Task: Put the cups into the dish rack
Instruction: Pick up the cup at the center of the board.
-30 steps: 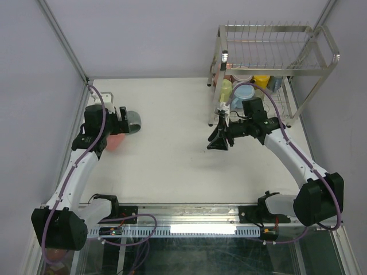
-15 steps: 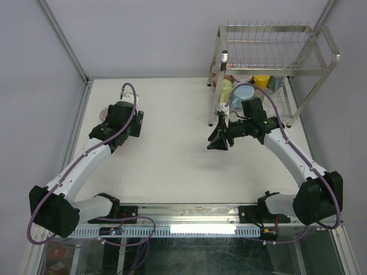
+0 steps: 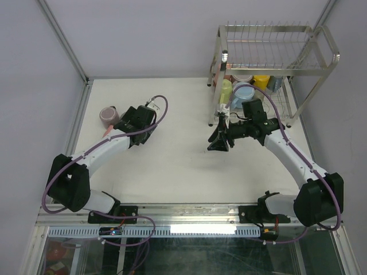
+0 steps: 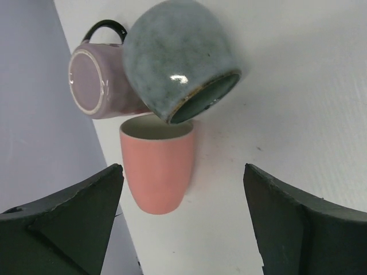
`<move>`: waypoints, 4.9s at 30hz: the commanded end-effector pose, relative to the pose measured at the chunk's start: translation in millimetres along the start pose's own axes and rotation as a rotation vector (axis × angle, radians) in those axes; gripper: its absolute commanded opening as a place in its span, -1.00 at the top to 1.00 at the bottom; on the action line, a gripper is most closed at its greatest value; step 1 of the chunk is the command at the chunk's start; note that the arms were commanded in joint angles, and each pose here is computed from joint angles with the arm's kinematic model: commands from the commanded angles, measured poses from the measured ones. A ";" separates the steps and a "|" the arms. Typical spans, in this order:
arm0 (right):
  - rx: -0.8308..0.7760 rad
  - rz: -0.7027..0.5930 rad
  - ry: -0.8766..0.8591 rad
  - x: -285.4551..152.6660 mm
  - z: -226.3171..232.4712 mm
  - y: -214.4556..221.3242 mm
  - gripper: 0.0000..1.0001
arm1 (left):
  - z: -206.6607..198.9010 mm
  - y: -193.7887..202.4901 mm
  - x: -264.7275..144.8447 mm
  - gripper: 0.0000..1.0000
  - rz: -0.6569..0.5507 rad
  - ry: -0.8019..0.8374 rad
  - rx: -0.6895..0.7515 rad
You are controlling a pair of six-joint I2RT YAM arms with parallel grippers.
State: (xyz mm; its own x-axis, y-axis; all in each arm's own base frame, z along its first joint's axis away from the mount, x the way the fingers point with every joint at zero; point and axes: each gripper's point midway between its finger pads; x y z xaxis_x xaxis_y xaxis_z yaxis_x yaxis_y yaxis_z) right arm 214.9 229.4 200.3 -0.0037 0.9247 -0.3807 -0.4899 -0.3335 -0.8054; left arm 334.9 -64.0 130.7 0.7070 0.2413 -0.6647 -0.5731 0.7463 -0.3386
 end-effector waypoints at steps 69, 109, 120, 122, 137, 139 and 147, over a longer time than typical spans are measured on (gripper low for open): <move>0.010 -0.203 -0.156 -10.0 44.2 -34.3 0.00 | 9.4 -131.4 -169.4 1.00 -1.207 0.657 -1.106; 0.229 -0.424 -0.388 11.7 104.3 -141.3 -0.32 | 51.7 -186.0 -311.5 1.00 -1.795 1.006 -1.301; 0.363 -0.479 -0.358 16.2 91.9 -152.3 -0.02 | 51.5 -190.1 -307.6 1.00 -1.818 0.902 -1.339; 0.381 -0.475 -0.353 18.0 89.6 -150.9 0.10 | 50.0 -190.7 -307.0 1.00 -1.818 0.884 -1.335; 0.378 -0.475 -0.329 3.2 77.2 -139.8 1.00 | 34.0 -180.6 -287.4 0.34 -1.756 0.785 -1.289; 0.354 -0.474 -0.326 1.3 77.5 -137.7 1.00 | 30.7 -175.5 -282.3 0.11 -1.735 0.777 -1.297; 0.280 -0.452 -0.268 -4.8 63.8 -124.0 1.00 | 15.0 -144.4 -261.5 -0.31 -1.659 0.727 -1.300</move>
State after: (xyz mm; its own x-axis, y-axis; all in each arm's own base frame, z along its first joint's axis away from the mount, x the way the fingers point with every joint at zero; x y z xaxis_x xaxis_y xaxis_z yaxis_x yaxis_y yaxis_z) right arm 224.6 288.2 305.2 0.0686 0.9939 0.0863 -0.8302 0.1048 -0.5476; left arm 255.9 -246.2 347.6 0.6765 -0.4678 0.5688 0.0256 -0.7569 -0.6530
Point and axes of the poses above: each gripper's point midway between its finger pads, its own x axis out along the fingers, its own z axis along the line the jaws close on, y = z × x, and after that the axes turned 13 degrees about x, right-handed
